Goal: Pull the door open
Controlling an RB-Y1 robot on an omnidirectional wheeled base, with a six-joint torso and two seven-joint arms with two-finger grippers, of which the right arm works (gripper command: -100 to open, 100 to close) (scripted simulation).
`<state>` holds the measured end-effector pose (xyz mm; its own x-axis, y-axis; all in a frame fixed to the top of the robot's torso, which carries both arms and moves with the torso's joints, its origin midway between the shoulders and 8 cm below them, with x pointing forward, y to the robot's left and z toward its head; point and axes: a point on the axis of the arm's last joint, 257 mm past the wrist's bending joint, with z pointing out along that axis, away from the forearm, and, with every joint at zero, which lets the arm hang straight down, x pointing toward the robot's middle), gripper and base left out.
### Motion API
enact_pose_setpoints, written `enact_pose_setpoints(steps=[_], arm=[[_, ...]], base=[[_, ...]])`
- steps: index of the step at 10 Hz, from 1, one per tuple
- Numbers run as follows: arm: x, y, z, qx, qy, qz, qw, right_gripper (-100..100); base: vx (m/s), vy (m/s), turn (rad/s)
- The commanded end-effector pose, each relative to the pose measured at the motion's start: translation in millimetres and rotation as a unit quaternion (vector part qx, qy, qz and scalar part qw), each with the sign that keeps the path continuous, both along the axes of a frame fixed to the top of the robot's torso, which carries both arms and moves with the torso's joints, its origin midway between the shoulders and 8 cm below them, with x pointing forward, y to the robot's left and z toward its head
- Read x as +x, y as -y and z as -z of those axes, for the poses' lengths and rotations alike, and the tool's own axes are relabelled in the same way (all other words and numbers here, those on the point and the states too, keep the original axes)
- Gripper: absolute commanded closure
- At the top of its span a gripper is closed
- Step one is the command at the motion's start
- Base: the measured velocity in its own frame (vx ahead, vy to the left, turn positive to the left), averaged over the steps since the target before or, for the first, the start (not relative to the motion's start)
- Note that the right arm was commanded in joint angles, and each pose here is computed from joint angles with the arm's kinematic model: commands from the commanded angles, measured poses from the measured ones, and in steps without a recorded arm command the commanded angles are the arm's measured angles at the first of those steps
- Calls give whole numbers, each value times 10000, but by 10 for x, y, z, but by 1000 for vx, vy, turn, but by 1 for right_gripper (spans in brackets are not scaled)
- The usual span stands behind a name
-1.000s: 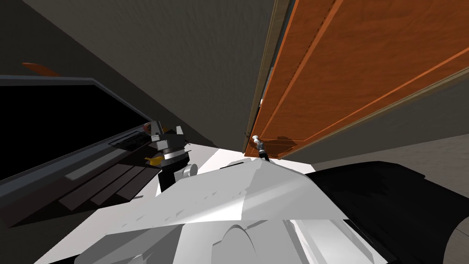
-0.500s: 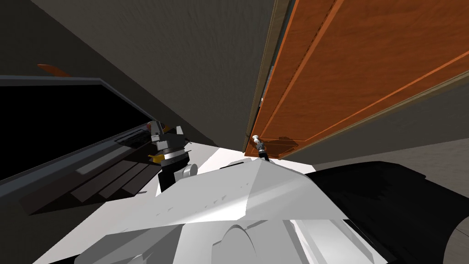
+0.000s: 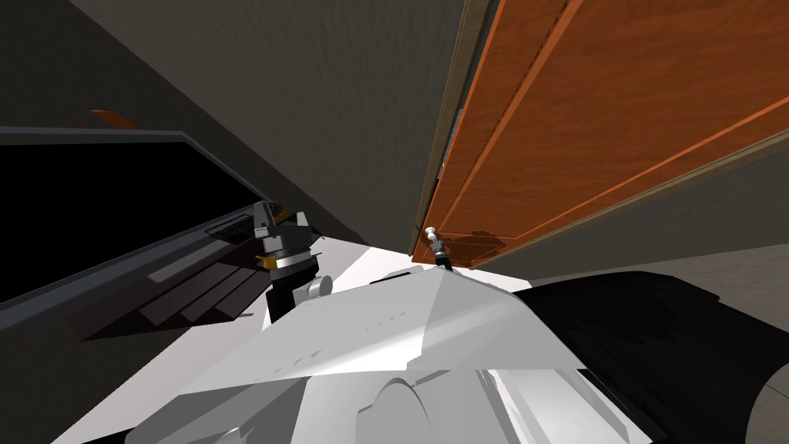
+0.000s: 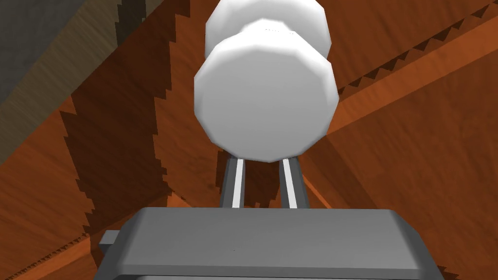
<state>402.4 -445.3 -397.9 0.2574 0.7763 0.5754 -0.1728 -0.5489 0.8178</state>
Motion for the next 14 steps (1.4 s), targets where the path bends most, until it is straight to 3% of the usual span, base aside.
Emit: enact_pose_setpoints(steps=[1,5,8,10,11,14], arm=[[117,-105,-101,283,240,-81,9993,100],[127,-95,-98,723,376,-39,9967,100],[127,-95,-98,723,376,-39,9967,100],[137,-86,-96,1097,494,1,9927,100],[46,-45,36,1304,376,110,9907,-100],[92,-144,20,1819,584,129,9815,-100]], base=[[-42,-8,46],[-31,-7,43],[-10,-7,2],[-39,-7,68],[-70,-17,3],[-93,4,-36]])
